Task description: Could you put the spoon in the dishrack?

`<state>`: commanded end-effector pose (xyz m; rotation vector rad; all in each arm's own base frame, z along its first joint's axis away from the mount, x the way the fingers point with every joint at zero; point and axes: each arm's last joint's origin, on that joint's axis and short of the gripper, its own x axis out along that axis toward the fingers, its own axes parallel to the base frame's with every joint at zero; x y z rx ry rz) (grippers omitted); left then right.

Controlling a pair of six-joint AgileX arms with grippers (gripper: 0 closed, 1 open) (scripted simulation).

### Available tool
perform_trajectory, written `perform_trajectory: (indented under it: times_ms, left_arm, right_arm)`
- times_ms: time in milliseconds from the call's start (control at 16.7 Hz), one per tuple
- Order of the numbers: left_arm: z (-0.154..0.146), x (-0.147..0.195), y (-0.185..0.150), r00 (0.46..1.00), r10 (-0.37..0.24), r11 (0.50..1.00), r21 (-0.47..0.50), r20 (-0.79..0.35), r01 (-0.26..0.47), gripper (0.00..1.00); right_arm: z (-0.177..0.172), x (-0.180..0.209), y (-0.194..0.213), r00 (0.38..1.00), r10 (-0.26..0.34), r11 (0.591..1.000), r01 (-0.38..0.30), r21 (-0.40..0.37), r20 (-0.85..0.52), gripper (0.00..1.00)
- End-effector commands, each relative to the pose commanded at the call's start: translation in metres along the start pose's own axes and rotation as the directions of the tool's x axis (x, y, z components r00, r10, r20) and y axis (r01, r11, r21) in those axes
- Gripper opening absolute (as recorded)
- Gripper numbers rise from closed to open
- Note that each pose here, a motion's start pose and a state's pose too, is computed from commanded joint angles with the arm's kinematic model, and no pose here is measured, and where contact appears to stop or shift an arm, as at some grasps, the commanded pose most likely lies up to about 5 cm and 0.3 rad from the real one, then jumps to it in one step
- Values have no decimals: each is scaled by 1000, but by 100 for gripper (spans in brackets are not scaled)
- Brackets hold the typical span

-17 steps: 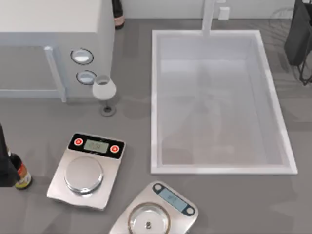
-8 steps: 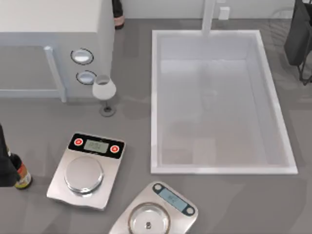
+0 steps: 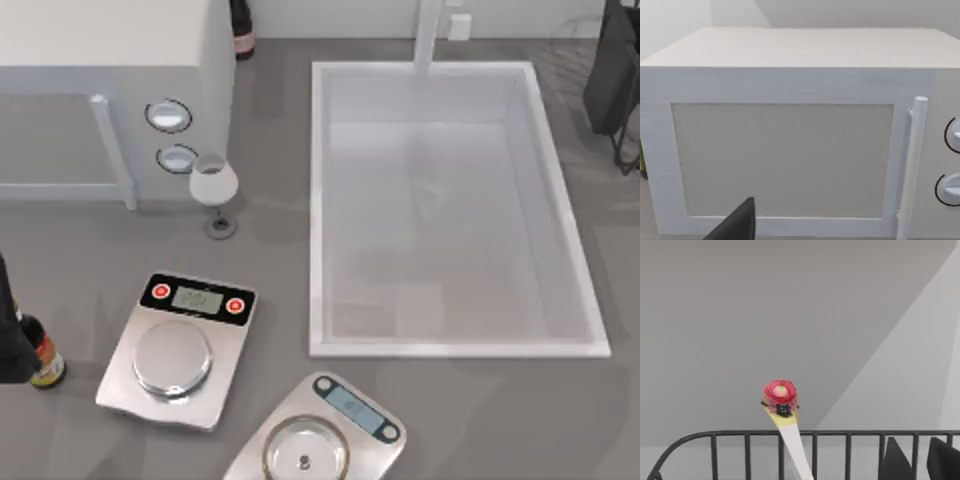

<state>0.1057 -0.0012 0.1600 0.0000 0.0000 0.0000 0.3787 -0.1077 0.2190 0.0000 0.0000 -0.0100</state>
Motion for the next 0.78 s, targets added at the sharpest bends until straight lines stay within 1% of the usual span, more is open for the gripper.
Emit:
perform_trajectory:
  times_ms: [420,480,780]
  left_arm:
    - [0,0,0,1000,0,1000,0,0,0,100]
    - [0,0,0,1000,0,1000,0,0,0,100]
    - [0,0,0,1000,0,1000,0,0,0,100]
  right_arm:
    - [0,0,0,1000,0,1000,0,0,0,98]
    - [0,0,0,1000,0,1000,0,0,0,100]
    - [0,0,0,1000,0,1000,0,0,0,100]
